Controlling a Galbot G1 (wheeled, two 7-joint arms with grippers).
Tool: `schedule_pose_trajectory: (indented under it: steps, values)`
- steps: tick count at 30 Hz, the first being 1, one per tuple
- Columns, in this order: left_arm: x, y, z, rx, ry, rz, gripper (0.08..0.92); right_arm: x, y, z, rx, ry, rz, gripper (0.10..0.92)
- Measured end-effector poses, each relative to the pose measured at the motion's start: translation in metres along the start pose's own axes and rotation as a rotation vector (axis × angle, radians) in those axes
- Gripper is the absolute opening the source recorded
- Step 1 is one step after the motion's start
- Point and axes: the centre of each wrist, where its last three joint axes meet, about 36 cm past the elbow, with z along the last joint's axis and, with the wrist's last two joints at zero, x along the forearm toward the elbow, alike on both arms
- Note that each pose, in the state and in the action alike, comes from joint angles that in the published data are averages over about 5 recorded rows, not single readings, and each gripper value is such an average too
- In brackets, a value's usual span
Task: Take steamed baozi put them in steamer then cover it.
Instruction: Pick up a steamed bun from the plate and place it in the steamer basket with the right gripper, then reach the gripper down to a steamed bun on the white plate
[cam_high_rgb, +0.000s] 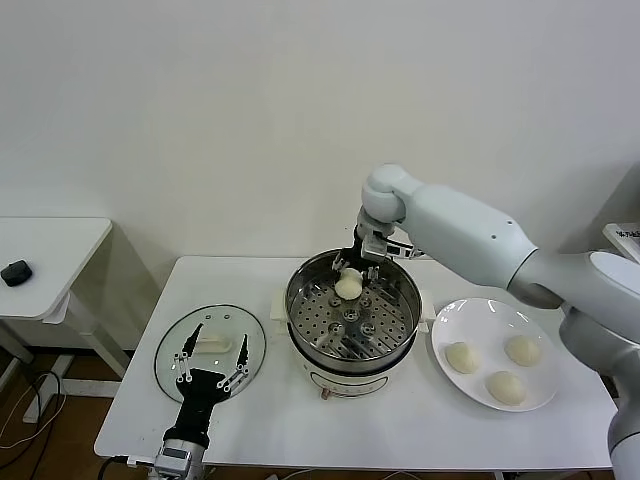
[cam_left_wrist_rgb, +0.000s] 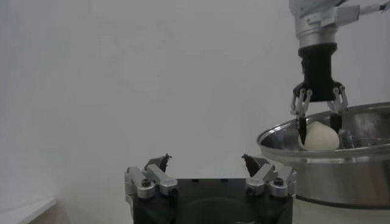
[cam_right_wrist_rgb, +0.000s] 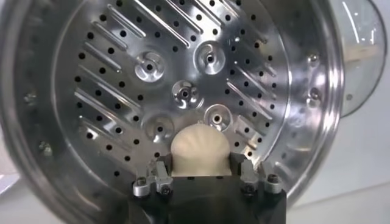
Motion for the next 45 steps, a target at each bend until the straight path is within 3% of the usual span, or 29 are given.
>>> schedule_pose_trajectory:
  steps: [9,18,28,37,45]
  values:
    - [0.000,0.001,0.000,-0.001,0.001,-0.002,0.823,0.007,0.004,-0.001,-0.021,0.000,0.000,0.817]
    - [-0.001,-0.001,-0.002,0.004,-0.004,0.003,0.823,0.065,0.048,0.001,-0.260,-0.020,0.058,0.823]
    - [-0.001,-0.007,-0.006,0.015,-0.012,0.016,0.823,0.123,0.160,0.011,-0.759,-0.036,0.064,0.823]
    - [0.000,-0.005,-0.006,0.008,-0.009,0.018,0.823,0.097,0.260,0.000,-1.096,-0.076,0.027,0.823]
    - [0.000,-0.006,-0.005,0.010,-0.005,0.013,0.823,0.044,0.303,-0.019,-1.242,-0.103,-0.001,0.823]
